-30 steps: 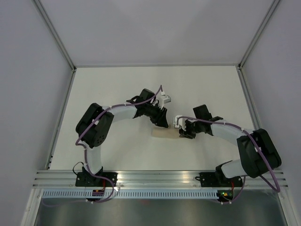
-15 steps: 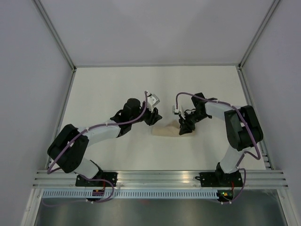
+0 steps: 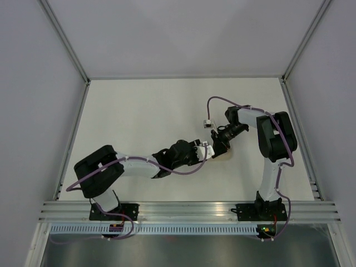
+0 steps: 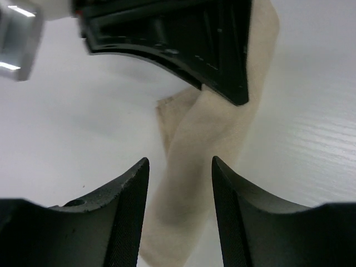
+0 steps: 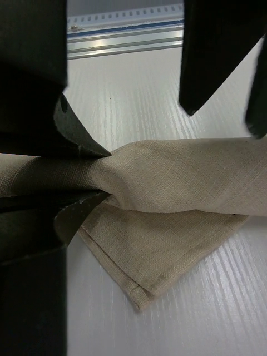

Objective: Fold the napkin, place the utensils inside, and roll it up
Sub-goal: Roll the napkin with the utensil

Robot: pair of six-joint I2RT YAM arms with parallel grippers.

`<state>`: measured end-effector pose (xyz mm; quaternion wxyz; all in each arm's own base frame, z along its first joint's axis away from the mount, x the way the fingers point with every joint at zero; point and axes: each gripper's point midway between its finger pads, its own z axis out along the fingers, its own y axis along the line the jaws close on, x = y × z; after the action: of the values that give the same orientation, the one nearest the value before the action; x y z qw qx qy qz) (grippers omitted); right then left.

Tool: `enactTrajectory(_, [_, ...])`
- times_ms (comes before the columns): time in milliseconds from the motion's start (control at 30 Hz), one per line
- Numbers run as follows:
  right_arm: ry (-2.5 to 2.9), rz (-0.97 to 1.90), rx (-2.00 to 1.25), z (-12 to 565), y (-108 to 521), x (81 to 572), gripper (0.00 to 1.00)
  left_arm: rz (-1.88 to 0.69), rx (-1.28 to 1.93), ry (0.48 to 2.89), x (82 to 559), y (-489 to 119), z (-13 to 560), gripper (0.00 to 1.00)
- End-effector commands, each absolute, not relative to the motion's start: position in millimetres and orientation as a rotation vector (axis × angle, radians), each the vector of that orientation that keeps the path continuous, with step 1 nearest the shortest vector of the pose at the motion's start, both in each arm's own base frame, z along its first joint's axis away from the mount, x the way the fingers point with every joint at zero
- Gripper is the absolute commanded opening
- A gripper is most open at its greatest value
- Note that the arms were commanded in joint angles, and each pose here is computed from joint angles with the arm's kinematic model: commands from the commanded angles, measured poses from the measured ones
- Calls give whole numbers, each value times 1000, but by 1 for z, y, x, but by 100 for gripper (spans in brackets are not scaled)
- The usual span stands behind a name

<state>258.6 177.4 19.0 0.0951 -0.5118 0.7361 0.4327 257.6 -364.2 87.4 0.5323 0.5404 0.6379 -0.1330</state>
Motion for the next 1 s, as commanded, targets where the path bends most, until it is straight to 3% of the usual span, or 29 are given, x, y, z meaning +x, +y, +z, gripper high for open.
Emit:
enactTrajectory(0, [2172,1221,-1612,-6,169,264,31,-173,1397,1356,265,-386,94,55])
enactTrajectory(267, [2198,1225,-1594,-10,167,268,31,-128,1524,1283,254,-408,63,61])
enactTrajectory(500, [2208,1235,-1590,-13,166,268,32,-45,1608,1300,257,-401,32,59])
enactTrajectory(700, [2217,1244,-1588,-14,165,267,32,39,1685,1321,258,-386,5,46])
enactTrajectory(833, [2212,1243,-1592,-14,166,268,33,59,1722,1345,257,-380,-7,28])
enactTrajectory(967, [2209,1240,-1585,-11,166,268,50,19,1728,1375,252,-381,-10,10])
